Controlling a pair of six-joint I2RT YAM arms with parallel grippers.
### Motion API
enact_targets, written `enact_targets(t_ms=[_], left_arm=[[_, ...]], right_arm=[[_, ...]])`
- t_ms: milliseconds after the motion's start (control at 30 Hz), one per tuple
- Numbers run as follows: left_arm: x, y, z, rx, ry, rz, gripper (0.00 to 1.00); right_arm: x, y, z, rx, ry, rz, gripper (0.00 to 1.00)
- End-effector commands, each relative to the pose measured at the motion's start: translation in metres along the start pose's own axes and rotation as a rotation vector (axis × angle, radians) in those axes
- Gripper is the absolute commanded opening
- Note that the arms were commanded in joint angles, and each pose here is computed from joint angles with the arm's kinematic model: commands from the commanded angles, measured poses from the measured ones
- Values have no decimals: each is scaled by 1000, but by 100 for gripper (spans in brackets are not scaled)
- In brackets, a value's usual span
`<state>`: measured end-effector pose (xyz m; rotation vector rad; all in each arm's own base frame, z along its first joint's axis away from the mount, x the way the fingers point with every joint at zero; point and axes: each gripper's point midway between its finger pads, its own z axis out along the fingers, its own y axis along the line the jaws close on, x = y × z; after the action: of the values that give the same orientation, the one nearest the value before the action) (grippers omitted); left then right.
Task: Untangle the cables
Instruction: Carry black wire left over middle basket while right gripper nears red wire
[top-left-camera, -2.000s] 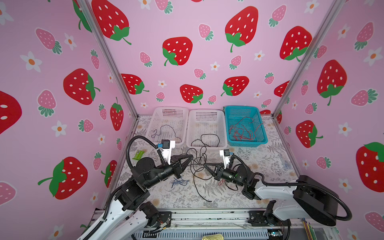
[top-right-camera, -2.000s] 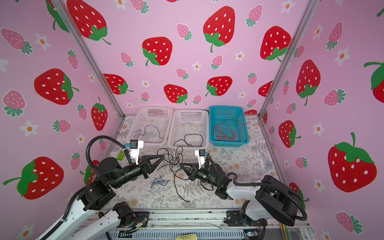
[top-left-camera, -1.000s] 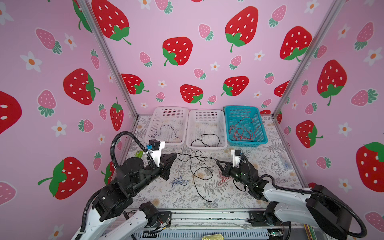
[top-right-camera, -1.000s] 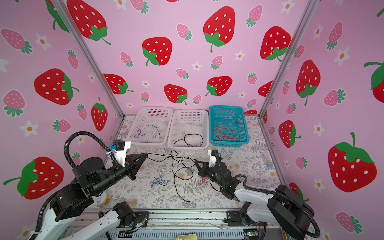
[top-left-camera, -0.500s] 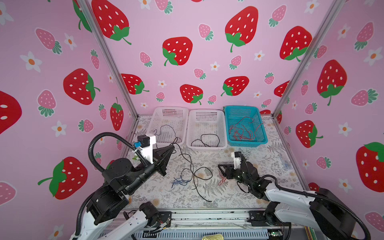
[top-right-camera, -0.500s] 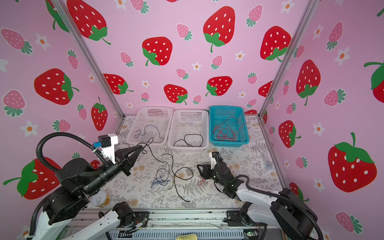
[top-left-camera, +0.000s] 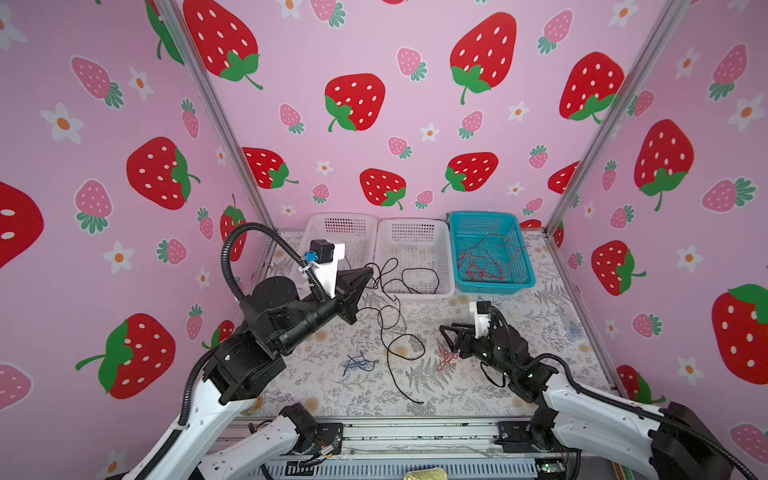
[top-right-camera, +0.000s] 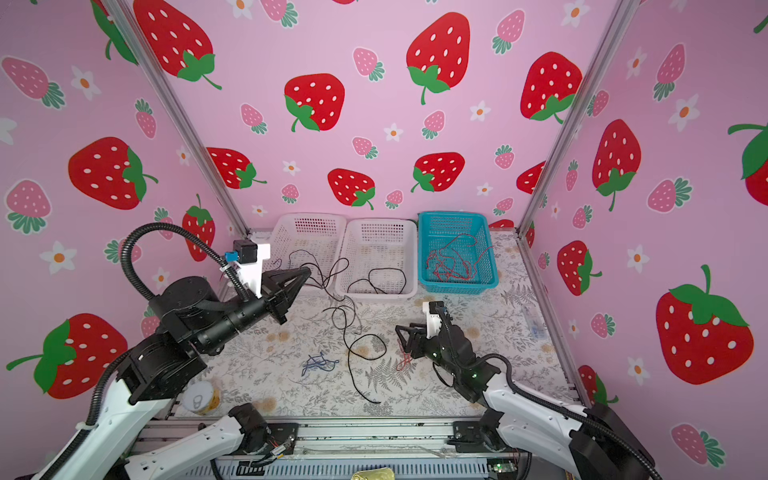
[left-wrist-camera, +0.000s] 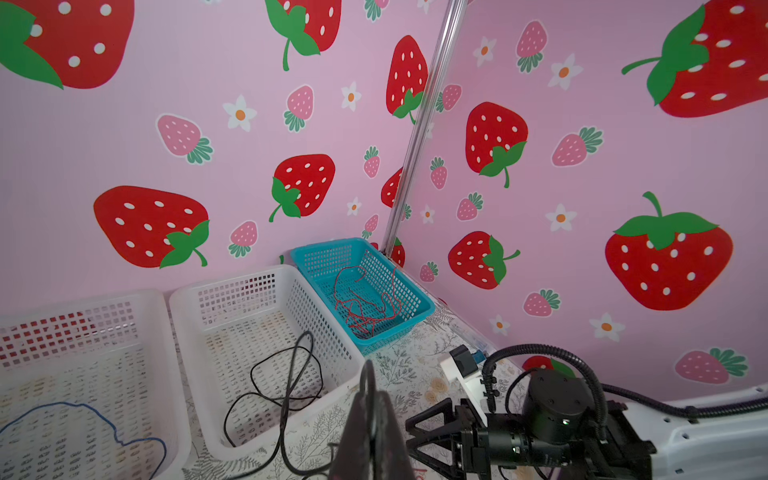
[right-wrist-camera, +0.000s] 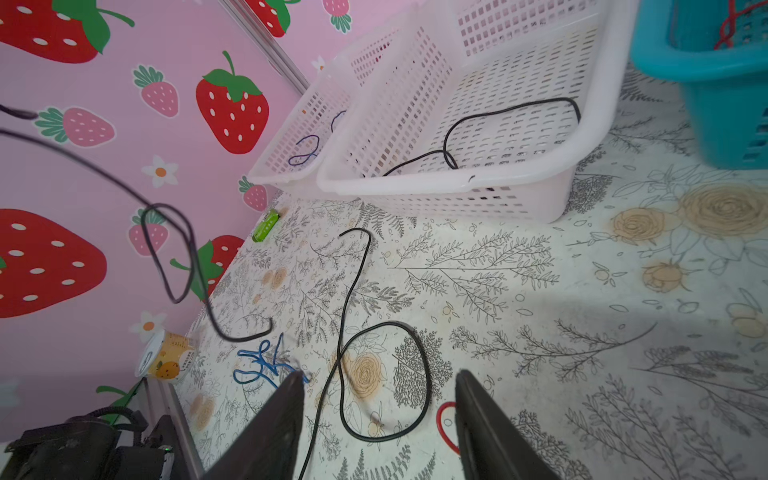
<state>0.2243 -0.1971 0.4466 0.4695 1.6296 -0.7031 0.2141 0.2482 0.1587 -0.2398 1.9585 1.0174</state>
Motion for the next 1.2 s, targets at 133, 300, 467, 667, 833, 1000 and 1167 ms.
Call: enact_targets(t_ms=[133,300,467,667,833,1000,1167], left_arm=[[-30,6,70,1,-40,133,0],[-32,38,128,-41,-20,165,0],[-9,78,187,-69,25,177,0],[48,116,246,-59,133,130,0],[94,124,273,-22,212,81,0],[138,136,282,-40,293,47,3],[147,135,280,-39,315,18,26]], right_arm=[[-8,-8,-14,61,-31,-38,63],[-15,-4,-23,55,-50,-42,64],[-18,-2,-30,42,-65,-42,65],[-12,1,-33,18,-46,-38,65],[-11,0,-37,16,-49,-36,65],[-8,-2,-38,25,-37,-38,65],[1,-28,-36,170,6,-12,65]])
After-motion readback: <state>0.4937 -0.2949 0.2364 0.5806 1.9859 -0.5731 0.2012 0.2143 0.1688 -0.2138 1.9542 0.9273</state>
